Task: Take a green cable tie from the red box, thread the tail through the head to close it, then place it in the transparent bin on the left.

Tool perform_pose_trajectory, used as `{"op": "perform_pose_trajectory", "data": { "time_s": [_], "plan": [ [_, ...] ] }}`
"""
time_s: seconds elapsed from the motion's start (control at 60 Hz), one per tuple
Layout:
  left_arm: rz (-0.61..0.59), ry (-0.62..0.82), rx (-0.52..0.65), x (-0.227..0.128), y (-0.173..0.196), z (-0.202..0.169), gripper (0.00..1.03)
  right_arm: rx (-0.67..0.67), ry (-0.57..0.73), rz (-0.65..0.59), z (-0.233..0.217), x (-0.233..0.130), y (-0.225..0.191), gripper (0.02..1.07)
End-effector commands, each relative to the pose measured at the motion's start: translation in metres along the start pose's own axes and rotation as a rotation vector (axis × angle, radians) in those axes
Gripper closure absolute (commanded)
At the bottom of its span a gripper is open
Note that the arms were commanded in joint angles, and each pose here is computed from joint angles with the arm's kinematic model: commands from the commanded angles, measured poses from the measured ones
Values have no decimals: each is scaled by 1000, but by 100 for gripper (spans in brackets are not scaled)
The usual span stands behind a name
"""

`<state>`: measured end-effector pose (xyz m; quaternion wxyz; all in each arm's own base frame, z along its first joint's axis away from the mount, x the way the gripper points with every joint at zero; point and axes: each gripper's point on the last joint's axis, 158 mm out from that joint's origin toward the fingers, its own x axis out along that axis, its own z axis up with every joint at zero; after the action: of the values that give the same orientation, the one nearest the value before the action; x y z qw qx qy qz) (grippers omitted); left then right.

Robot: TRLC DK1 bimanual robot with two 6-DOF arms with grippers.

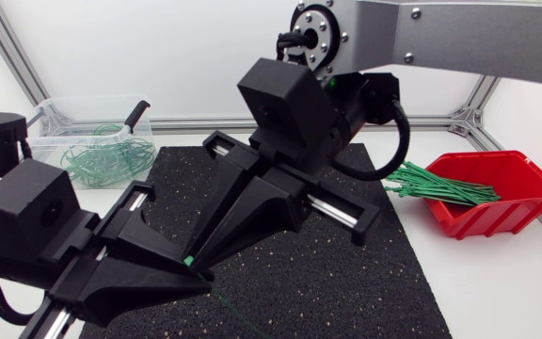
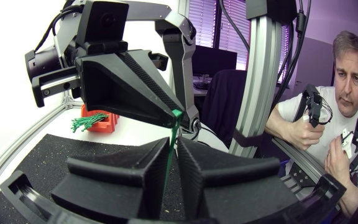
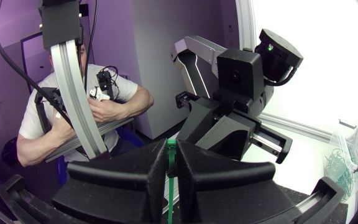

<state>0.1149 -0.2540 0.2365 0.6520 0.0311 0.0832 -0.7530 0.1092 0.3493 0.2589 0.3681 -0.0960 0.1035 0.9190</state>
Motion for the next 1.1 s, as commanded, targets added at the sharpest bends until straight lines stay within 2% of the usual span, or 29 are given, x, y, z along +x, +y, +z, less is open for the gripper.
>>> {"op": "perform_pose_trajectory", "data": {
  "time_s": [0.0,0.067,0.35,0.433,0.467,0.55,0.633,0.783,0.95,1.083],
  "plan": [
    [-16,-14,5,0,-4,7,94,22,-16,5,-9,0,-2,101],
    [-8,-16,4,-1,-2,7,99,24,-15,3,-10,-1,-1,101],
    [57,-23,-26,-10,16,4,100,23,-19,-30,-8,-12,-6,101],
    [89,-17,-53,-14,25,-2,100,27,-20,-77,-8,-28,-18,71],
    [97,-14,-63,-14,29,-4,100,32,-17,-93,-9,-34,-23,64],
    [131,2,-89,-16,41,-11,100,47,-7,-137,-11,-51,-36,63],
    [174,21,-109,-19,54,-20,100,84,15,-178,-18,-69,-51,56],
    [242,61,-94,-20,67,-29,100,257,56,-211,-39,-86,-62,56],
    [290,80,-81,-22,79,-28,100,291,153,-313,-76,-105,-88,56],
    [338,94,-69,-26,94,-26,100,325,261,-444,-109,-122,-108,56]
  ]
}}
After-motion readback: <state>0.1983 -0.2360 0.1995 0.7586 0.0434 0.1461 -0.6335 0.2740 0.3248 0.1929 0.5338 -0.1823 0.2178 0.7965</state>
